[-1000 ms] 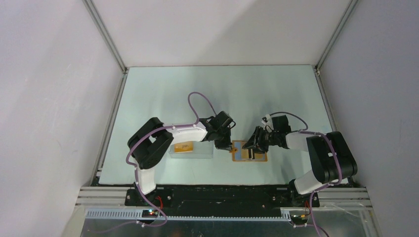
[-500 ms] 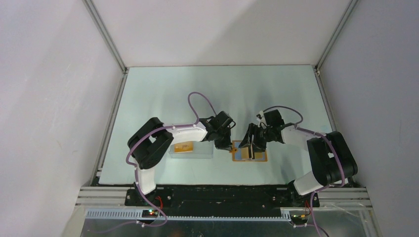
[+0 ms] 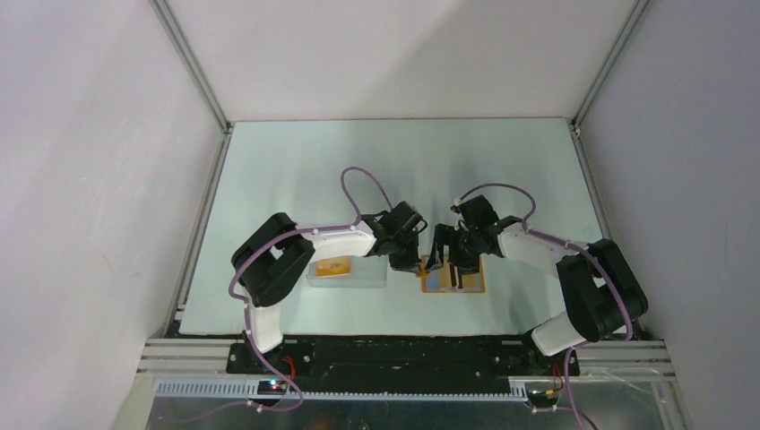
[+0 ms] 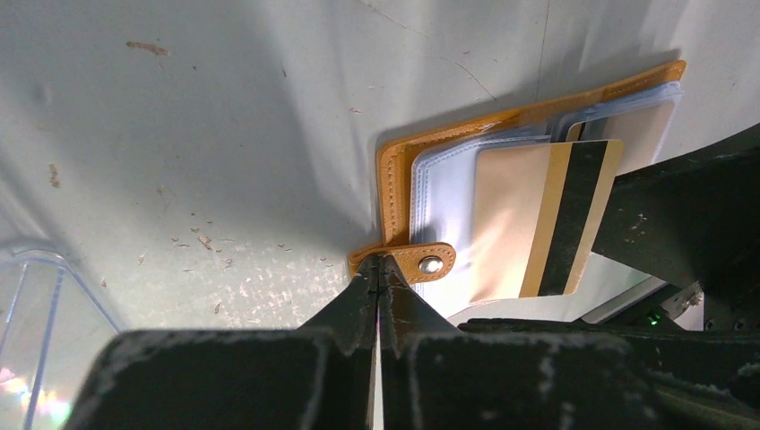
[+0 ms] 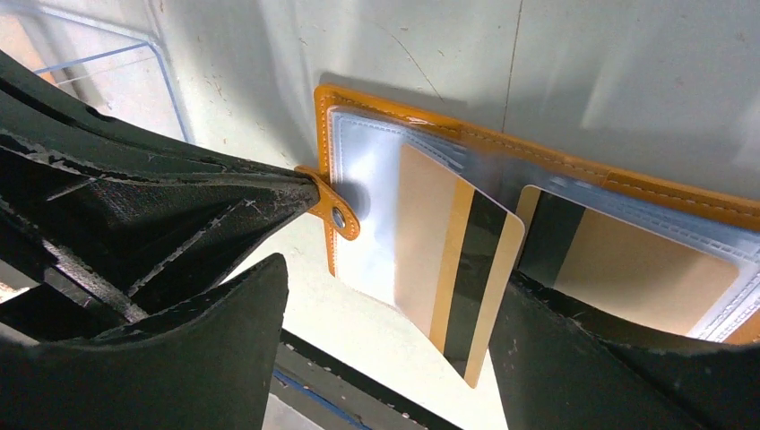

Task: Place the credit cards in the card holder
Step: Insert the credit card into the card holder.

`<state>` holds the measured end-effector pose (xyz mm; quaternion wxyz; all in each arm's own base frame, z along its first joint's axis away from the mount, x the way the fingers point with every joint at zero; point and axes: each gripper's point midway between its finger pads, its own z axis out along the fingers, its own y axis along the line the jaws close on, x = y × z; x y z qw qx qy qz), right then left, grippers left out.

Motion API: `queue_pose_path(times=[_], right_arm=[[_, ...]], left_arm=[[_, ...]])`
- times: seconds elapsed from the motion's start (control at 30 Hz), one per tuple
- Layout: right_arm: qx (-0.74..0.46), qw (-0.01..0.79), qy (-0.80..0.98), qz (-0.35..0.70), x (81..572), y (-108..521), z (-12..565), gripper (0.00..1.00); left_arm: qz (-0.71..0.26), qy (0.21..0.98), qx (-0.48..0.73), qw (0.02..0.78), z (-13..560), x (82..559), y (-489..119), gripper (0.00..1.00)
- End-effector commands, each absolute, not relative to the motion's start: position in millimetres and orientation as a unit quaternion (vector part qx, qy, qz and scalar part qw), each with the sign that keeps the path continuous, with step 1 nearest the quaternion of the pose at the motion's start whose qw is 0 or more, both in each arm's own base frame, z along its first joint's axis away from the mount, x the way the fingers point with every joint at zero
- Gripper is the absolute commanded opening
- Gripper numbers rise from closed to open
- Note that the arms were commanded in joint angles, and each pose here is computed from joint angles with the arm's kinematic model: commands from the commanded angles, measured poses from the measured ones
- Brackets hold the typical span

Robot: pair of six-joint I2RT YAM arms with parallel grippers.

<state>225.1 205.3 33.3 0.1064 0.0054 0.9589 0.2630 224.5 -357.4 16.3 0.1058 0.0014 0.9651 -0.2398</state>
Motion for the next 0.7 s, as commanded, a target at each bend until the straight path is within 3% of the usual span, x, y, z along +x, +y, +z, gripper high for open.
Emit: queue_pose_path(times=[0.0,0.33,0.67], right_arm=[[-0.002,0.118,0.982,0.145,223,162,17,0.82],[-0.013,0.133,0.98,0.149,223,165,29,0.86],[-0.023,0.122,0.977,0.176,223,178,27,0.85]], left_arm=[[-0.166,0.982,0.0,0.087,-17,217,-324,0.0],[-0.166,0.982,0.0,0.087,-17,217,-324,0.0],[-0.166,0.983,0.001,0.084,-18,216,-325,0.0]])
